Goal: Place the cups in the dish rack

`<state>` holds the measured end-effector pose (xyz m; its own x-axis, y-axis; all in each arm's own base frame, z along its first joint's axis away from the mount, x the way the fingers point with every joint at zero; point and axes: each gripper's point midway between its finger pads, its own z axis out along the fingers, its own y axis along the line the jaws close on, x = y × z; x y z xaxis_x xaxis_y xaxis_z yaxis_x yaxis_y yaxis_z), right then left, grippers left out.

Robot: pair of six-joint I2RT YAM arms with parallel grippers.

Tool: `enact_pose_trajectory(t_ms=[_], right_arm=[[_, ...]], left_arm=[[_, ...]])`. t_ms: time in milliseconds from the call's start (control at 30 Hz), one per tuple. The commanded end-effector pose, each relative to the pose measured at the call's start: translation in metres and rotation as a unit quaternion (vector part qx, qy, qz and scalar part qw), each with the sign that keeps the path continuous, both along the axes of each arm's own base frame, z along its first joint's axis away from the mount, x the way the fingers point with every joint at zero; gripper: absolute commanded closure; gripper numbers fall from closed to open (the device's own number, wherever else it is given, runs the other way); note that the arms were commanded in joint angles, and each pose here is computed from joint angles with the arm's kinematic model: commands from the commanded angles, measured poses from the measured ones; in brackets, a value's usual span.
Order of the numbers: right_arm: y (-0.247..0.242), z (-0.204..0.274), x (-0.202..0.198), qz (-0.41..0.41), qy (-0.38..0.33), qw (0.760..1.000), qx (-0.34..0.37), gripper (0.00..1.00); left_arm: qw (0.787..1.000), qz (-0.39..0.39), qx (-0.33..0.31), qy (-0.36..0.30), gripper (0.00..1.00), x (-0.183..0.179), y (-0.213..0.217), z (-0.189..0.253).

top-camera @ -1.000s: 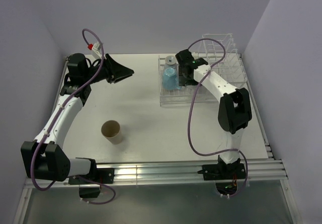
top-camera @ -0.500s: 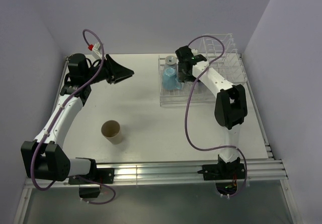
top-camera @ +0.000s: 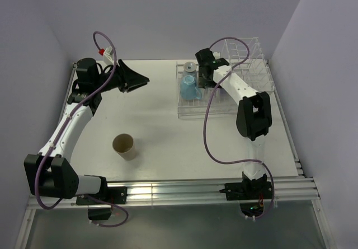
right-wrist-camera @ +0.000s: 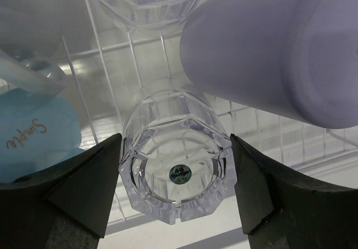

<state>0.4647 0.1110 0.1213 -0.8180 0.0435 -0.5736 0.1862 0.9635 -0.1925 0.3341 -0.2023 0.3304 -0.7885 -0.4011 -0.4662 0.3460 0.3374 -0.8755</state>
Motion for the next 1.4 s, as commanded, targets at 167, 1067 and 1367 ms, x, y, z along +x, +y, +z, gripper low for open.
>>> enact_pose_trajectory(t_ms=[167,1067,1367], right_arm=[[0.004,0.005,0.027,-0.015,-0.031,0.999,0.028,0.74],[0.003,0.062,0.01,-0.027,-0.088,0.995,0.036,0.0],[0.007,0.091,-0.012,-0.027,-0.116,0.992,0.043,0.0]], left_arm=[[0.999,-0.002,0.007,-0.033,0.54,0.005,0.001,0.016],[0.999,0.013,0.039,-0.031,0.51,-0.001,0.007,0.001],[0.973,0.162,0.161,0.019,0.53,0.012,0.052,-0.027]])
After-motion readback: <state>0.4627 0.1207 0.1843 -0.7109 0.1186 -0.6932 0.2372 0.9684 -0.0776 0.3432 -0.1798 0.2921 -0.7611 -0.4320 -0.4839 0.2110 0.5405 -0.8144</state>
